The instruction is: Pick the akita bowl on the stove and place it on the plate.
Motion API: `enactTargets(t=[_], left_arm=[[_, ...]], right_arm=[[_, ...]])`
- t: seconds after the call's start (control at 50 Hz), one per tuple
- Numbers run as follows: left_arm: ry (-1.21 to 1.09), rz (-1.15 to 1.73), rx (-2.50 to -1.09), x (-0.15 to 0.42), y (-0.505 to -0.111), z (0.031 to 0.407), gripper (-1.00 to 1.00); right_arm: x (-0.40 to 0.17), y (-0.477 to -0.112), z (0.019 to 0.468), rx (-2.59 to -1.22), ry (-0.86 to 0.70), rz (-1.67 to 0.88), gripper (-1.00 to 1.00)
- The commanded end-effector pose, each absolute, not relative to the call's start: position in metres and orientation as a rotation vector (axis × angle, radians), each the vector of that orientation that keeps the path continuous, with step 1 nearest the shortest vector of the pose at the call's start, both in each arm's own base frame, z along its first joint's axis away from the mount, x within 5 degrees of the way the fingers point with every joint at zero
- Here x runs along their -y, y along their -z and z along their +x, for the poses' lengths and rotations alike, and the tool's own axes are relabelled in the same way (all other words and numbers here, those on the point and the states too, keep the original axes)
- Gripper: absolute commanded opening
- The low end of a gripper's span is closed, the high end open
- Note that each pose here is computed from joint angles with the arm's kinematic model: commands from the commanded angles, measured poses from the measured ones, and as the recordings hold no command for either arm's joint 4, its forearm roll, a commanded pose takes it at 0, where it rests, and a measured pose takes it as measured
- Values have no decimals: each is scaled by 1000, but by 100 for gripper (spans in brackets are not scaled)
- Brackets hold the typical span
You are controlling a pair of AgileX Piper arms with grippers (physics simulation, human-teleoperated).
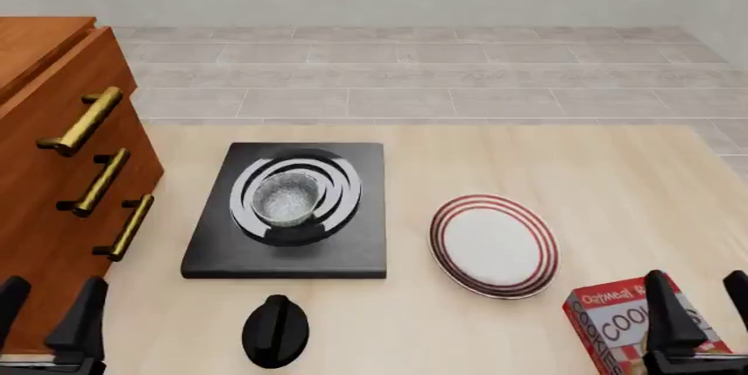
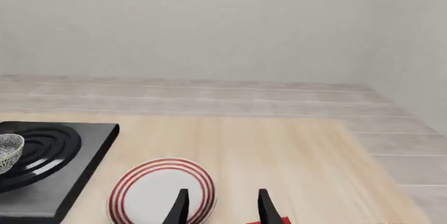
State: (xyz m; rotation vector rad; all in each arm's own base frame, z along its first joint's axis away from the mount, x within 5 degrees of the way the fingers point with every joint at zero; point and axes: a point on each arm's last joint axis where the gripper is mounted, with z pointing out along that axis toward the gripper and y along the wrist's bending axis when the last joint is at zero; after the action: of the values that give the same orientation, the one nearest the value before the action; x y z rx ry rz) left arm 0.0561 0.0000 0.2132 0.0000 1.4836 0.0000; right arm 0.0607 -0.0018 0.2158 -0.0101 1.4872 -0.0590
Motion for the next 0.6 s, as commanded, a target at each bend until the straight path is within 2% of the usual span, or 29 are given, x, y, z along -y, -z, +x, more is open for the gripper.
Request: enactTargets(t=[0.02, 0.3, 0.38, 0.6], left_arm=[[0, 0, -1484, 0, -213, 56, 100], [0, 0, -1484, 0, -213, 56, 100], [0, 0, -1484, 0, -213, 56, 100], [0, 0, -1484, 0, -213, 56, 100]], right_arm=[[0, -223, 55, -1471, -13, 17, 100], [-2, -266, 42, -1414, -32, -29, 100], [-2, -280, 38, -1405, -86, -5, 100], [-10, -305, 67, -1440, -134, -86, 100]])
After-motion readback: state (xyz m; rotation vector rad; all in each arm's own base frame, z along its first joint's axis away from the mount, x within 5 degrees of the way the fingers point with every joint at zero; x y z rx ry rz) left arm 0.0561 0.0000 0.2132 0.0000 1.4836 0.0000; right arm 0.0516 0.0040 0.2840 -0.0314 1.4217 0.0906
